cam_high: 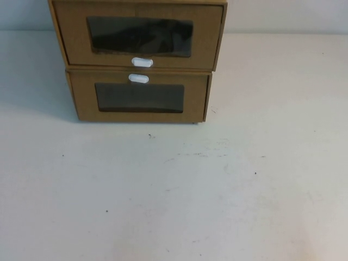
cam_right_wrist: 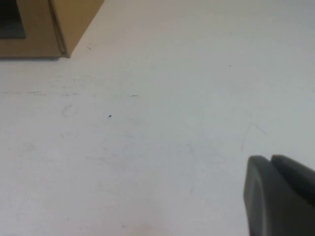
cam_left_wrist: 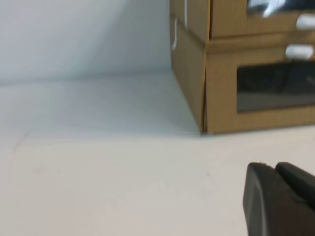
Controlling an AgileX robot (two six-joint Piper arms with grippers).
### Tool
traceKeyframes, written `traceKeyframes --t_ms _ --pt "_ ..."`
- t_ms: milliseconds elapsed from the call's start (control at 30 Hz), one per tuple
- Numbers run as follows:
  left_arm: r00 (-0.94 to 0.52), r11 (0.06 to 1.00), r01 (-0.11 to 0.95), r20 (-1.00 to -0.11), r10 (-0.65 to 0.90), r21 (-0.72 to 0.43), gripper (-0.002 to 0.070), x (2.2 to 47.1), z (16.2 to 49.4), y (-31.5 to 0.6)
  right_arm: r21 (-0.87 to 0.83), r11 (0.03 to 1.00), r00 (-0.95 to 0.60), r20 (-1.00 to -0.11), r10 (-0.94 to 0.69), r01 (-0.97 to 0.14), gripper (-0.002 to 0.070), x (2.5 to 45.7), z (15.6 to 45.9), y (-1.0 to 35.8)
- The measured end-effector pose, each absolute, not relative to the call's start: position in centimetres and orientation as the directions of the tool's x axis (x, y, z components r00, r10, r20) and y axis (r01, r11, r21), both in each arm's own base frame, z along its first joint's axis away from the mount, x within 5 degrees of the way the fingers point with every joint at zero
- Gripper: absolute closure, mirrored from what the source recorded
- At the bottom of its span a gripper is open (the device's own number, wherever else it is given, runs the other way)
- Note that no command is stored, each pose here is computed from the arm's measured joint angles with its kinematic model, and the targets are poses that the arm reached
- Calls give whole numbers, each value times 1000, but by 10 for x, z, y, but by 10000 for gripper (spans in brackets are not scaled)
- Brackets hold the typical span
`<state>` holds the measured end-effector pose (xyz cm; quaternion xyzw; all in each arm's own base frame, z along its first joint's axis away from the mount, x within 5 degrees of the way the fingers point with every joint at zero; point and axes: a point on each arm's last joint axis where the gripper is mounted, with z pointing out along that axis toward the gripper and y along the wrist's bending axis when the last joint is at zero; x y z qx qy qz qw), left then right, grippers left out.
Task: Close the shoe box
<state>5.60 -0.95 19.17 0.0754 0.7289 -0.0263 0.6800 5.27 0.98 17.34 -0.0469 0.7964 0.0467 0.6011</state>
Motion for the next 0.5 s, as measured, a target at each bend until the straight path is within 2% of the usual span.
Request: traceKeyframes --t_ms 233,500 --pt "-264 984 154 -956 128 89 677 53 173 -8 22 991 -273 -962 -14 -131 688 53 173 10" --pt "-280 985 152 -952 126 85 677 52 172 -8 51 990 -276 -961 12 -133 688 53 174 11"
